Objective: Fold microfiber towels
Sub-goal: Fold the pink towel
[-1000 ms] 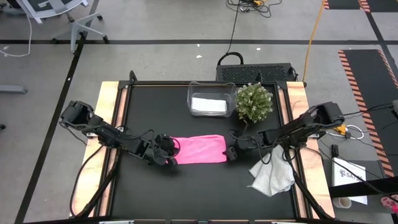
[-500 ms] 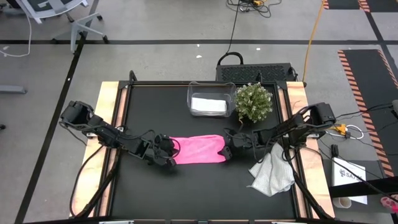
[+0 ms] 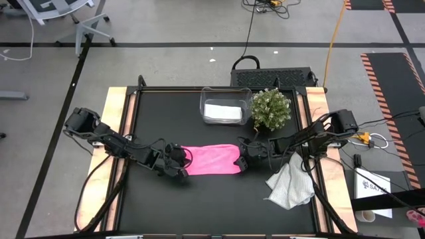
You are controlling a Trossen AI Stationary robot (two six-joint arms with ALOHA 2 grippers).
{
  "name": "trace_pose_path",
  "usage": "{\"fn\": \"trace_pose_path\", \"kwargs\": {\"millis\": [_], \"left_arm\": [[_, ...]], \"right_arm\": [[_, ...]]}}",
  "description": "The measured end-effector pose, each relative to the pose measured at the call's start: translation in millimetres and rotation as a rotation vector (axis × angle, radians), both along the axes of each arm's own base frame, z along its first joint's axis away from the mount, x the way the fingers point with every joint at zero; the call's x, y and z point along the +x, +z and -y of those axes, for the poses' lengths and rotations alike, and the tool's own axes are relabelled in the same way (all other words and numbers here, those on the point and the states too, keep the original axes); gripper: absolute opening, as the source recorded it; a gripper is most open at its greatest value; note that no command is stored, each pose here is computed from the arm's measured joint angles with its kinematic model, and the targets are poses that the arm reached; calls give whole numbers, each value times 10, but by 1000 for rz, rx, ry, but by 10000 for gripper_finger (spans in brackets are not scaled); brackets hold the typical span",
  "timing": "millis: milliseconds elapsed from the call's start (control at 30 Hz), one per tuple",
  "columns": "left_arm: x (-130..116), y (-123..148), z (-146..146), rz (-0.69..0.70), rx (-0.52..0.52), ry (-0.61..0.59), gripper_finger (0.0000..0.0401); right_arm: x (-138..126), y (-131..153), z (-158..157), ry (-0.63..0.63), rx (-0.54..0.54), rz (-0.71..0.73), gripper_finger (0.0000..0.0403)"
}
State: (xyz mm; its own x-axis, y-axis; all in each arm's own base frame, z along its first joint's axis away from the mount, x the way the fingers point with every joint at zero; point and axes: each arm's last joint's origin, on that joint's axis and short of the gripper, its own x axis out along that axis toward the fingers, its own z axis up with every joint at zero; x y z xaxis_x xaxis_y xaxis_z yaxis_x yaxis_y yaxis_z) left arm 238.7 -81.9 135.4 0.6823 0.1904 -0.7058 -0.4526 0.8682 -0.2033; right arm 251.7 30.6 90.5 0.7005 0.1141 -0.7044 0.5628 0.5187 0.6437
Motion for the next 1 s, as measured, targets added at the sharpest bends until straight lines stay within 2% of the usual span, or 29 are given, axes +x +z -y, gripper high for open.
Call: {"fn": "trace_pose_path", "kwargs": {"millis": [167, 333, 567, 1000], "left_arm": [[0, 0, 0, 0, 0, 0, 5], [1, 0, 2, 0, -10, 0, 5], [-8, -10, 61, -31, -100, -83, 5], [-40, -43, 27, -69, -40, -53, 5]], "right_arm": [[-10, -11, 0, 15, -13, -10, 8], [-14, -15, 0, 11, -7, -18, 5], [-96, 35, 5, 26, 4, -86, 2], [-229, 188, 27, 2, 14, -142, 1]]}}
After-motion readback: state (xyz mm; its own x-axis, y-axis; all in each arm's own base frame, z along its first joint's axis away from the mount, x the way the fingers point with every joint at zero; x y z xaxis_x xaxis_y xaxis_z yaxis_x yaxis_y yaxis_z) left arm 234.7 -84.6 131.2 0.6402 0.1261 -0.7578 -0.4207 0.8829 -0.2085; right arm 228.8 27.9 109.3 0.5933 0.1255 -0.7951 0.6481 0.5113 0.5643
